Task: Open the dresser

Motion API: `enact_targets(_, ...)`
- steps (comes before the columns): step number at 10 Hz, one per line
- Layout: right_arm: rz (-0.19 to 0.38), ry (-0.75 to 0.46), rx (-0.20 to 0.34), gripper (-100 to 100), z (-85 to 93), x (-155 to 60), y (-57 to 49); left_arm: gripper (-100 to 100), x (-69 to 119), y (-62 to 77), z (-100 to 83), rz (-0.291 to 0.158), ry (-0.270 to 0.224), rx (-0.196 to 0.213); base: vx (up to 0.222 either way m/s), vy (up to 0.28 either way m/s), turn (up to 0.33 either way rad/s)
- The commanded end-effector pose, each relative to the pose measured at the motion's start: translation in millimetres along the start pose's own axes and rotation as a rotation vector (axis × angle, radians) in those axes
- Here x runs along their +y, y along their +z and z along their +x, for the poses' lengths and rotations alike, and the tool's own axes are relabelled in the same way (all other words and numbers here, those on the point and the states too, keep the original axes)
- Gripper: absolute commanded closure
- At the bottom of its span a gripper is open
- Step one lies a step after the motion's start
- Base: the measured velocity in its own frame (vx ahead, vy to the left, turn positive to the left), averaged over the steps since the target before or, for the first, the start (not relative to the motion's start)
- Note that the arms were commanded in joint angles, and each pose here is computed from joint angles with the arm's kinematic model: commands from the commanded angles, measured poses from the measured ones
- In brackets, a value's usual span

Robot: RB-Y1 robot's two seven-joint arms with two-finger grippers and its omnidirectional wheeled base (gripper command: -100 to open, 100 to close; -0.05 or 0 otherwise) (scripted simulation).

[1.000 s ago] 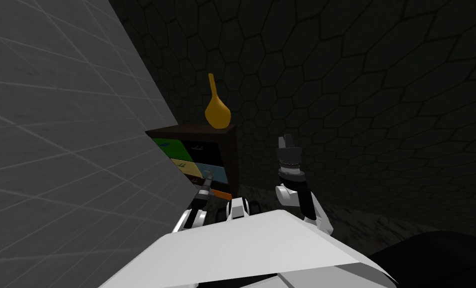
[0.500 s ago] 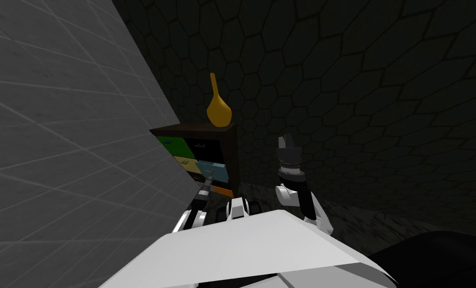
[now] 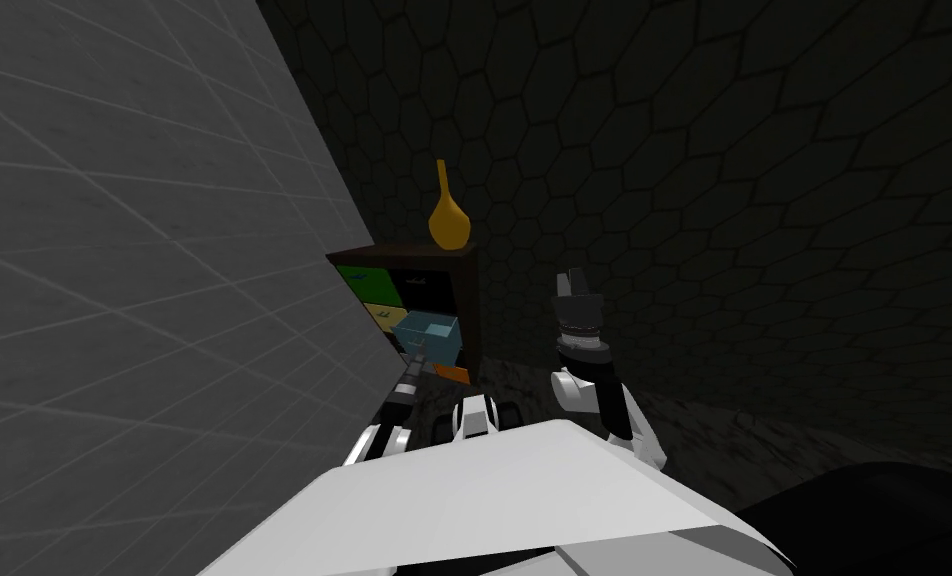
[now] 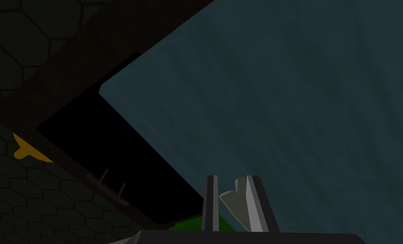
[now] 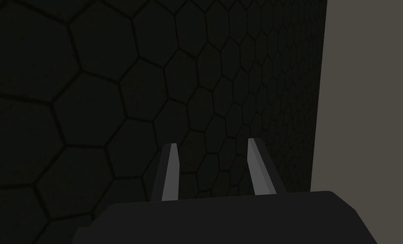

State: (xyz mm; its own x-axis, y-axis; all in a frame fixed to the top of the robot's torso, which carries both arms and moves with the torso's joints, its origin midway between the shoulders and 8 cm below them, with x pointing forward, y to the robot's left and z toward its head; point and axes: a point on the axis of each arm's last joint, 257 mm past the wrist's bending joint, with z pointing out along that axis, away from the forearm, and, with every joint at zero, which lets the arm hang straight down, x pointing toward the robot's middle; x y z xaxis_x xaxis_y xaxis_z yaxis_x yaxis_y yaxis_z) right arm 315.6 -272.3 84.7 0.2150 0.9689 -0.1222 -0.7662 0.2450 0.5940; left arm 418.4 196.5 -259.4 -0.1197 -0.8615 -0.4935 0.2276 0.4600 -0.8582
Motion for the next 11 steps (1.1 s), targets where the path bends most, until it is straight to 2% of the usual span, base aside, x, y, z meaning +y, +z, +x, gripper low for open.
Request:
enact_targets(1, 0.000, 0.000, 0.000, 0, 0.0, 0, 0.0, 100, -3.7, -5.4, -1.9, 0.005, 0.002, 0.003, -0.219, 0.097, 0.022)
enact_targets(2, 0.000, 0.000, 0.000, 0, 0.0, 0, 0.0, -100, -9.7, -1.6, -5.4, -0.001, 0.001, 0.005, -0.105, 0.035, -0.025)
enact_targets(10, 0.000, 0.000, 0.000, 0, 0.0, 0, -0.1, -100, -45.7, 6.9, -33.9, -0.006, 0.005, -0.005, 0.003, -0.011, -0.021)
enact_targets(11, 0.000, 0.000, 0.000, 0, 0.0, 0, -0.1, -100, -34.1, 2.2, -27.5, -0.029, 0.001, 0.004, 0.000, 0.000, 0.000)
